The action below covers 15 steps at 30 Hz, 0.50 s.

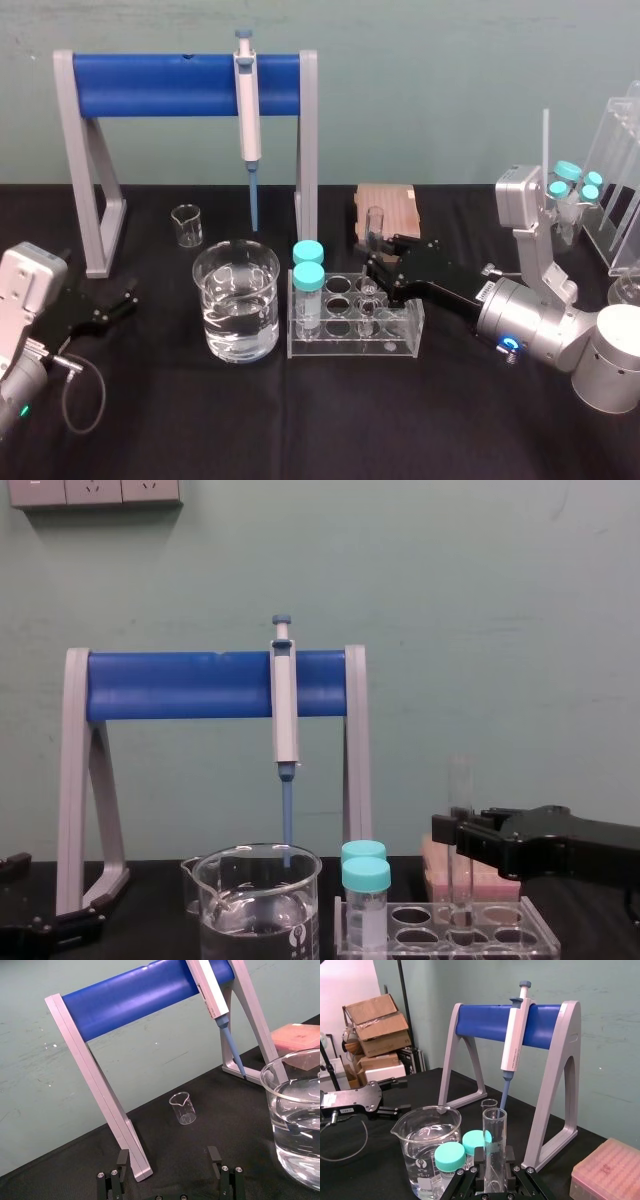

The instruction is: Hold the test tube with one hand and immerse one end into the beaker, then return it to the test tube rack.

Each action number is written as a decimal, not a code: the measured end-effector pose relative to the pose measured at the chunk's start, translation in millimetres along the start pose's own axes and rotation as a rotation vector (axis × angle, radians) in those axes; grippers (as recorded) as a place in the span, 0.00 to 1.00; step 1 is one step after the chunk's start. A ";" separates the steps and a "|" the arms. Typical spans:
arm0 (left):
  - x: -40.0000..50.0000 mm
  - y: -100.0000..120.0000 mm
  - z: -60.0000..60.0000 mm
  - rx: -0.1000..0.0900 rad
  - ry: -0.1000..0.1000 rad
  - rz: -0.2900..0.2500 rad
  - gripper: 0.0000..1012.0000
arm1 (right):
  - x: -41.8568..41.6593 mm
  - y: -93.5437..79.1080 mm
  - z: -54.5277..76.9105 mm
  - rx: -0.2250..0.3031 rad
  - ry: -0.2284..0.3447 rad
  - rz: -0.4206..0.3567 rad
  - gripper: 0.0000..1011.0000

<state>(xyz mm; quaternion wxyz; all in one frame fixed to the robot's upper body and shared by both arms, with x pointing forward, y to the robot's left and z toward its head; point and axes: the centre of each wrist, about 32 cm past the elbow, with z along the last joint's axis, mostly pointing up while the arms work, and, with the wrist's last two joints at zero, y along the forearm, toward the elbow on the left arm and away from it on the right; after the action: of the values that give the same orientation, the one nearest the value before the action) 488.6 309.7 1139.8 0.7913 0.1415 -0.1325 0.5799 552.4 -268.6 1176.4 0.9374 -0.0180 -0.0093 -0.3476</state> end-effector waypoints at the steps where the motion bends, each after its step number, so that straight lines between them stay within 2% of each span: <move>1: 0.0 0.0 0.0 0.000 0.000 0.000 0.99 | -0.1 0.1 -0.1 -0.001 0.001 0.000 0.22; 15: 0.0 0.0 0.0 0.000 0.000 0.000 0.99 | -0.1 2.1 -2.3 -0.012 0.007 -0.001 0.22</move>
<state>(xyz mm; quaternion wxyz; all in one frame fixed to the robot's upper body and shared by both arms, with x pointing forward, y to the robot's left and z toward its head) 488.6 309.7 1139.8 0.7913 0.1415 -0.1325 0.5799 553.7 -267.0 1174.0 0.9371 -0.0226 -0.0041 -0.3483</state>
